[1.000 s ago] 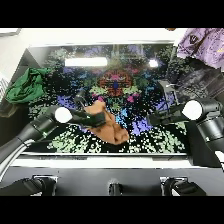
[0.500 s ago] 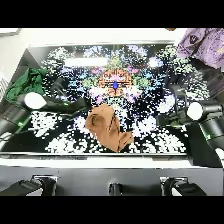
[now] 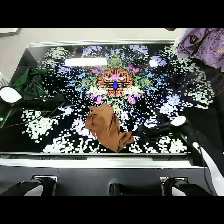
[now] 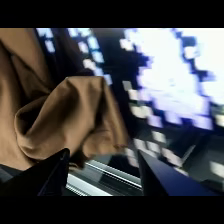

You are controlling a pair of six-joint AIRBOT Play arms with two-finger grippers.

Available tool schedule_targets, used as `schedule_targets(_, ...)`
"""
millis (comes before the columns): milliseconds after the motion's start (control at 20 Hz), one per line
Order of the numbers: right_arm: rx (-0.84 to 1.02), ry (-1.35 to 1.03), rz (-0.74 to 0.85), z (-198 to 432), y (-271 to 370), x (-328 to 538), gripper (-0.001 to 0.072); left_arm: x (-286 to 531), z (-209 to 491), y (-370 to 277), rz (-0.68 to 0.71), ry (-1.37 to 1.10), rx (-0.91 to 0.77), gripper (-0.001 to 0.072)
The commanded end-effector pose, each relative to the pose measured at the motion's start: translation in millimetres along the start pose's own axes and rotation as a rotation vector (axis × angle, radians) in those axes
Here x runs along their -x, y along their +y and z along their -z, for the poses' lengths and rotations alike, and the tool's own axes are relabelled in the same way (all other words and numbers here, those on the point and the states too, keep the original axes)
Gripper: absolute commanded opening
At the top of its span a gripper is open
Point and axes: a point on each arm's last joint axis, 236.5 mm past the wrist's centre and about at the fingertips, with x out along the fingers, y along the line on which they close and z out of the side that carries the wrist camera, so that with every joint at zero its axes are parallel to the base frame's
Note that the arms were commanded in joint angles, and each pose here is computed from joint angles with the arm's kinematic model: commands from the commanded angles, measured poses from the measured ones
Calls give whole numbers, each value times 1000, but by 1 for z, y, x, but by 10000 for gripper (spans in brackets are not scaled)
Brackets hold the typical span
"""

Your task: Fold the clothes and pants, and hang the long-sleeved shirts on hangers.

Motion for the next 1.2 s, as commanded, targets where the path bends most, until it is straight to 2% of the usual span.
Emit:
schedule_targets(0,1,17,-28,6,7,-31,468,2,-3,8,-18,-5,1,675)
schedule_targets(100,19,6,-15,5,8,-36,258,2,-3,8,-18,-4,1,676)
schedule_targets(150,20,0,-13,4,8,-36,177,2,-3,8,-19,-4,0,676)
schedule_targets(200,22,-2,-10,4,7,-36,57,1,-3,9,-21,-1,-17,676)
schedule_targets(250,22,-3,-9,3,7,-36,28,-2,-2,11,-24,8,-37,676)
schedule_targets(500,45,19,-11,13,13,-28,29,-49,15,40,-64,128,-14,676)
schedule_targets(850,3,-33,56,16,13,-3,29,-119,36,30,43,251,-30,672)
schedule_targets(1000,-5,-21,56,20,14,-2,33,-145,54,32,46,322,-23,665)
schedule_targets(1050,-4,-12,67,22,11,-1,106,-152,58,35,38,337,-21,663)
schedule_targets(1100,-16,-6,88,24,7,0,191,-157,60,36,32,341,-20,620)
schedule_targets(1150,-27,-3,114,26,2,2,228,-160,59,38,29,340,-17,510)
